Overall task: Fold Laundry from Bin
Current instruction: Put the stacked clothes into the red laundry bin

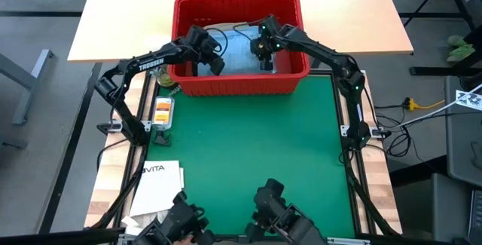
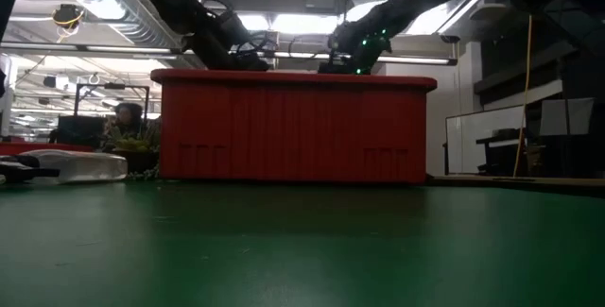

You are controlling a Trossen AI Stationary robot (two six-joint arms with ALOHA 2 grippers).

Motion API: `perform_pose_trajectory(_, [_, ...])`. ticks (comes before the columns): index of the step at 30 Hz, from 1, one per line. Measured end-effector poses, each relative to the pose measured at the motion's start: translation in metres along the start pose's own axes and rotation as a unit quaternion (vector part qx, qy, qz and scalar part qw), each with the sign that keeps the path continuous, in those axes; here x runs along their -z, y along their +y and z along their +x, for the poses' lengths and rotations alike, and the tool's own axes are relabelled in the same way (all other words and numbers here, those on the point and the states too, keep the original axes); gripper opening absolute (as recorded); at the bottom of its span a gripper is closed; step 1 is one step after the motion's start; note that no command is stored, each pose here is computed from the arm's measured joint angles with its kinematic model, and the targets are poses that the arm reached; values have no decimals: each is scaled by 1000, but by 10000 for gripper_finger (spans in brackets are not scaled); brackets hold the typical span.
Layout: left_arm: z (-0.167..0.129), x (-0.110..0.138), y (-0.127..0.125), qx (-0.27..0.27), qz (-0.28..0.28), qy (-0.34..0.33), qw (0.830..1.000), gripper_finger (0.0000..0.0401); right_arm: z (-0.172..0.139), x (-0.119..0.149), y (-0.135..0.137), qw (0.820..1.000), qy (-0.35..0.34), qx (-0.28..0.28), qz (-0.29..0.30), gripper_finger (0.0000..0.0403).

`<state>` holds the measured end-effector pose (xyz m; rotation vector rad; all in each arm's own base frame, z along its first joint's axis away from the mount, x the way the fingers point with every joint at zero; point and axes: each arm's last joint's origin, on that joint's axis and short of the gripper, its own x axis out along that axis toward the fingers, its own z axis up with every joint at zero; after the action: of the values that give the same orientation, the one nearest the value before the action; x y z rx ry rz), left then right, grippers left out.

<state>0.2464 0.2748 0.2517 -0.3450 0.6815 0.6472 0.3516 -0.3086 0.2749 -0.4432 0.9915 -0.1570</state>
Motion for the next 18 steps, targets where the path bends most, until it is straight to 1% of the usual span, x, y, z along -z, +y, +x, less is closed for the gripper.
perform_pose_trajectory(2, [2, 4, 1, -4, -1, 5, 1000, 89, 13, 4, 4, 1000, 12, -18, 2, 140])
perform_pose_trajectory(7, [9, 20, 3, -20, -6, 14, 1000, 89, 39, 13, 9, 999, 27, -38, 6, 140])
perform_pose_trajectory(12, [15, 34, 7, -27, -9, 18, 999, 89, 45, 15, 10, 999, 30, -42, 7, 140])
perform_pose_trajectory(15, [15, 35, 10, -30, -11, 18, 999, 89, 45, 14, 10, 999, 29, -39, 7, 140])
perform_pose_trajectory(18, [15, 33, 11, -29, -13, 4, 999, 89, 45, 14, 9, 999, 30, -34, 6, 140])
